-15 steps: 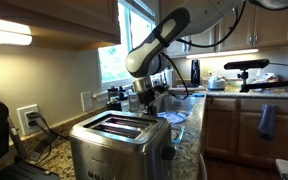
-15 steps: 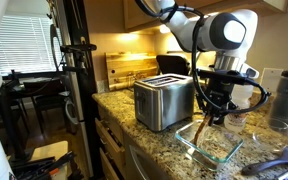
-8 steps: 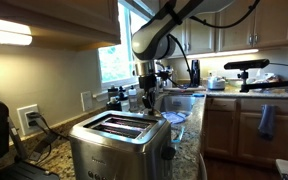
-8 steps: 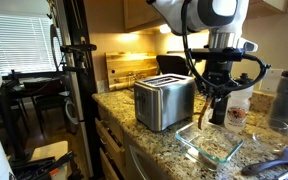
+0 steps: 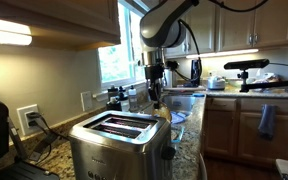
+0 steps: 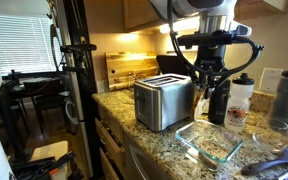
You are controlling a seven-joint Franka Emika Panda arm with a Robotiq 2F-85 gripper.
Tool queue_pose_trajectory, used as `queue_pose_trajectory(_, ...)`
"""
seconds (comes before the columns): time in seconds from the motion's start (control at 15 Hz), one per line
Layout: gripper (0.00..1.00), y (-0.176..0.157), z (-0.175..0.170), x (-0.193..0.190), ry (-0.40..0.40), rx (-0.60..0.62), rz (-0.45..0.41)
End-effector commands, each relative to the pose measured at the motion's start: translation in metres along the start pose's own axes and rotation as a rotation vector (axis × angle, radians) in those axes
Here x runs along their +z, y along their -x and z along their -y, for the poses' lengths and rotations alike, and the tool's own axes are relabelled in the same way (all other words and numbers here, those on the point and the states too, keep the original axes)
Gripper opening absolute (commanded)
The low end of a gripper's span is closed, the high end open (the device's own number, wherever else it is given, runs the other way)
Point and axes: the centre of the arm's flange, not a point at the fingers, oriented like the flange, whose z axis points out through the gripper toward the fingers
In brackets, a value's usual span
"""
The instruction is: Place one slice of bread from the glass bowl inside the toaster
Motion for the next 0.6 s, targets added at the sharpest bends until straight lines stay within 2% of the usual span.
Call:
queue_pose_trajectory(0.0, 0.08, 0.039, 0.02, -0.018, 0.036, -0.008, -0.043)
queue_pose_trajectory(0.53, 0.08, 0.055, 0.038, -0.044, 0.059, -0.028, -0.093)
